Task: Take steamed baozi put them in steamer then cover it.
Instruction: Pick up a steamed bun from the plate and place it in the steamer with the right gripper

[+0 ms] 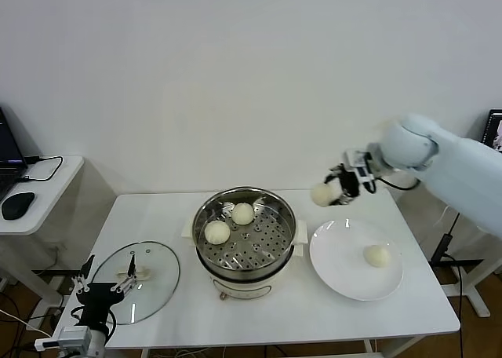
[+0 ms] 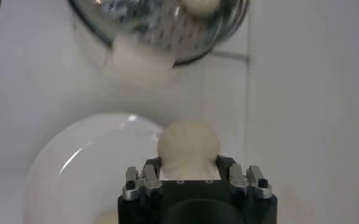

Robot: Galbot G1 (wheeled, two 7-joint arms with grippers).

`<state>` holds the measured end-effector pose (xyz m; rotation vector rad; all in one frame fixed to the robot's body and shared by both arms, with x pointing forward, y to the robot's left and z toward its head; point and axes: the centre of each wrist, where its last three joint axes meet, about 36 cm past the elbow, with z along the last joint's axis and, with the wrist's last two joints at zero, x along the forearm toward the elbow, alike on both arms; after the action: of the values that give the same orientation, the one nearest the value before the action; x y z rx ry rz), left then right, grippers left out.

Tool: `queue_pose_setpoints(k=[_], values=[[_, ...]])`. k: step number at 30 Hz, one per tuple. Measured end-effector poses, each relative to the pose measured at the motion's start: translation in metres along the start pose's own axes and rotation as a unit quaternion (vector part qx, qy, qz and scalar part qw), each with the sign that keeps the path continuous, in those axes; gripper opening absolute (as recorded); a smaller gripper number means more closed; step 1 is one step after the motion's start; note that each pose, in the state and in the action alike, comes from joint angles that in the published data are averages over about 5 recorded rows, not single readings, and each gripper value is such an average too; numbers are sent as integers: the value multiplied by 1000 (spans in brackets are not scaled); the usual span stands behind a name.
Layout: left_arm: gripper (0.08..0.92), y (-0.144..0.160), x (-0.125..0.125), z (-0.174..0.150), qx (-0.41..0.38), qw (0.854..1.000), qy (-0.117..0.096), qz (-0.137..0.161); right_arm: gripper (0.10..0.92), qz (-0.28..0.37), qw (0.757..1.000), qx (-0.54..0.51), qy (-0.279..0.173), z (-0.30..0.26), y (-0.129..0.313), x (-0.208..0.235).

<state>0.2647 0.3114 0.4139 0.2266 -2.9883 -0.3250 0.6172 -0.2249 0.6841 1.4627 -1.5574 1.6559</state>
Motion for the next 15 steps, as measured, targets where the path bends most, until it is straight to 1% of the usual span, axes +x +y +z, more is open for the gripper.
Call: queue_pose_setpoints(k=[8, 15], values=[[823, 4, 3, 1, -1, 1000, 1, -10, 584, -34, 993, 103, -38, -76, -13, -37], [823, 8, 4, 1, -1, 1000, 0, -18, 585, -66, 976, 201, -50, -119, -14, -66]])
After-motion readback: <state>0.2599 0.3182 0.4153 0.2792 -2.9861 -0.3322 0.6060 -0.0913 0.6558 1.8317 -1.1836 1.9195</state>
